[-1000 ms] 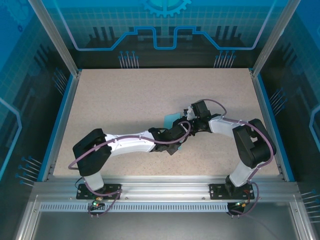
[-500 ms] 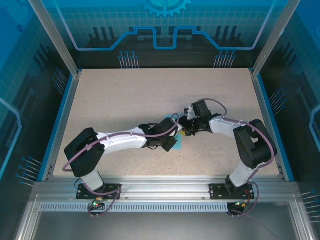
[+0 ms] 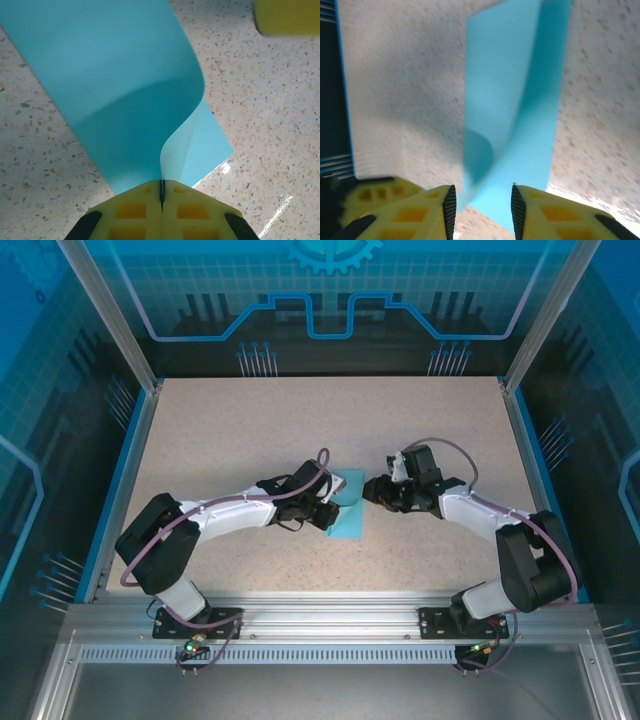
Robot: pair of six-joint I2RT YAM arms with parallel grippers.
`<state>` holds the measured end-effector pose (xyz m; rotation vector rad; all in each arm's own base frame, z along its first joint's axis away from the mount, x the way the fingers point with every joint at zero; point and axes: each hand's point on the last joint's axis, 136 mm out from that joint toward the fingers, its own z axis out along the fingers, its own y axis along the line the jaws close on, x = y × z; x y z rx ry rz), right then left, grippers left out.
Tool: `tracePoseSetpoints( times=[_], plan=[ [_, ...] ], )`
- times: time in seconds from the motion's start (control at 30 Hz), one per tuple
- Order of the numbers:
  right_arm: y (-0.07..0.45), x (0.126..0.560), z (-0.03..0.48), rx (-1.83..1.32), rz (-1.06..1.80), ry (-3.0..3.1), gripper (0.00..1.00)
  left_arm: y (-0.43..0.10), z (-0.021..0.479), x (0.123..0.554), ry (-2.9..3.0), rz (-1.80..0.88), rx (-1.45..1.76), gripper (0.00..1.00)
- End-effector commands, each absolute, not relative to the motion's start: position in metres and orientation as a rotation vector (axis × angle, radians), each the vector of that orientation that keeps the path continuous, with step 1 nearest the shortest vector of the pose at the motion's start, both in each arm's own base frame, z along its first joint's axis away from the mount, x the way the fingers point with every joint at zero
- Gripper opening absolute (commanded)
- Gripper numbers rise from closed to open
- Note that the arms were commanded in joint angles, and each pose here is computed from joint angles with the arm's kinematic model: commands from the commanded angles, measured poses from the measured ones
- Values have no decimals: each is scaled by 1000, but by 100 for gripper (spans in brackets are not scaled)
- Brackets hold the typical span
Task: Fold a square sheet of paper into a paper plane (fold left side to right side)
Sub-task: Fold the triangle a second time at the center of the table.
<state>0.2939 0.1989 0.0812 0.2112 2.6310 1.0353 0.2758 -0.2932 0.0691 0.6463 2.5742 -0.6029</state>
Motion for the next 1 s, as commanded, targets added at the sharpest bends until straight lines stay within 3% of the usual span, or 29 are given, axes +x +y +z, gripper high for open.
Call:
tracePoseSetpoints(
  times=[0.0,0.1,0.23,0.97],
  plan=[
    [196,268,65,184,981,2700,27,-292,71,274,2593,-664,607,0],
    [203,253,56,141,969,2738,17,-290,68,276,2611,-649,600,0],
    [218,241,45,87,955,2791,12,-289,66,277,2623,-639,597,0],
    [217,229,6,40,709,3005,10,-289,63,283,2659,-591,586,0]
  ],
)
